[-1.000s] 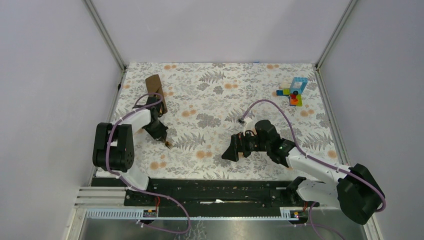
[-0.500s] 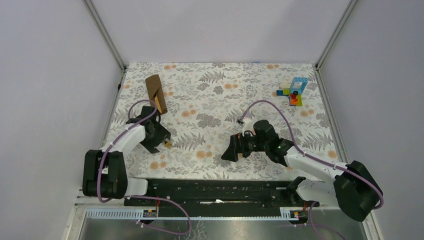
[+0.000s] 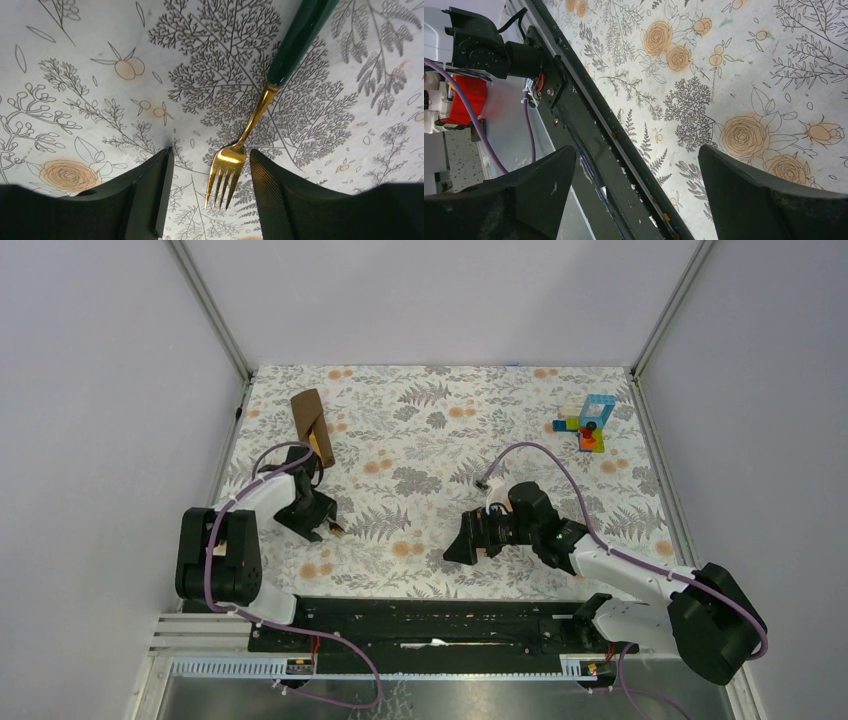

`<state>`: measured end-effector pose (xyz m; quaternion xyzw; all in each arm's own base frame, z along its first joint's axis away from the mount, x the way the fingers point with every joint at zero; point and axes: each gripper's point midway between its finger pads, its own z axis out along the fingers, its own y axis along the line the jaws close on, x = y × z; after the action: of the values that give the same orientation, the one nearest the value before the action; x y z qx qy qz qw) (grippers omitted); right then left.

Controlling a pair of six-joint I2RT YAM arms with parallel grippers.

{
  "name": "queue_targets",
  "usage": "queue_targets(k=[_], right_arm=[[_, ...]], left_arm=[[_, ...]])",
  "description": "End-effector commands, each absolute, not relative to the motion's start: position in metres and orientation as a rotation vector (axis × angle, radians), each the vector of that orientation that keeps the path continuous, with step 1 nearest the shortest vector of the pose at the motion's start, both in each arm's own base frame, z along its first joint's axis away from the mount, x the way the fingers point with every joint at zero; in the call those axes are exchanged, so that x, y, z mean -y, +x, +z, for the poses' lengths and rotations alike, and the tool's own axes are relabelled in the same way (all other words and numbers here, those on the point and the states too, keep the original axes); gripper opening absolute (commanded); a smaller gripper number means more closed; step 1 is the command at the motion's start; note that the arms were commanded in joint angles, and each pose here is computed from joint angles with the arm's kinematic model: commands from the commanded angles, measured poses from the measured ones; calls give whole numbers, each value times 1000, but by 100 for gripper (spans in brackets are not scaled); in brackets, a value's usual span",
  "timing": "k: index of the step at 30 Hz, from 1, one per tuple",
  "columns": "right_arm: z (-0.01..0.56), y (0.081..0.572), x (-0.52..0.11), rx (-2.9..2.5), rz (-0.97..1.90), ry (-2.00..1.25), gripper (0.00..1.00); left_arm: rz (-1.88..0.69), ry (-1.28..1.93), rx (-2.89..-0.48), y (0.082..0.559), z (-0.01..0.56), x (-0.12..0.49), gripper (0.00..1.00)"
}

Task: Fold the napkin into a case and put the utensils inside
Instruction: Pick up the fork from the center of the board.

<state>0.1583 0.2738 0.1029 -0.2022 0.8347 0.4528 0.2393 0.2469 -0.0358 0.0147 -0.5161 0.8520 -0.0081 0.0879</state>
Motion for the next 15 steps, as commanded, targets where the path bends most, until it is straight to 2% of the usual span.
queue_targets(k=[1, 11, 15], right_arm=[[110, 162, -275, -2246, 1251, -555, 100], [111, 164, -275, -2239, 1241, -558, 100], [110, 163, -276, -2243, 1244, -559, 100]], left_arm=[[21, -1571, -2413, 272, 14, 24, 58], [29, -1603, -2418, 272, 0, 28, 27], [65, -1573, -2431, 272, -3, 24, 18]])
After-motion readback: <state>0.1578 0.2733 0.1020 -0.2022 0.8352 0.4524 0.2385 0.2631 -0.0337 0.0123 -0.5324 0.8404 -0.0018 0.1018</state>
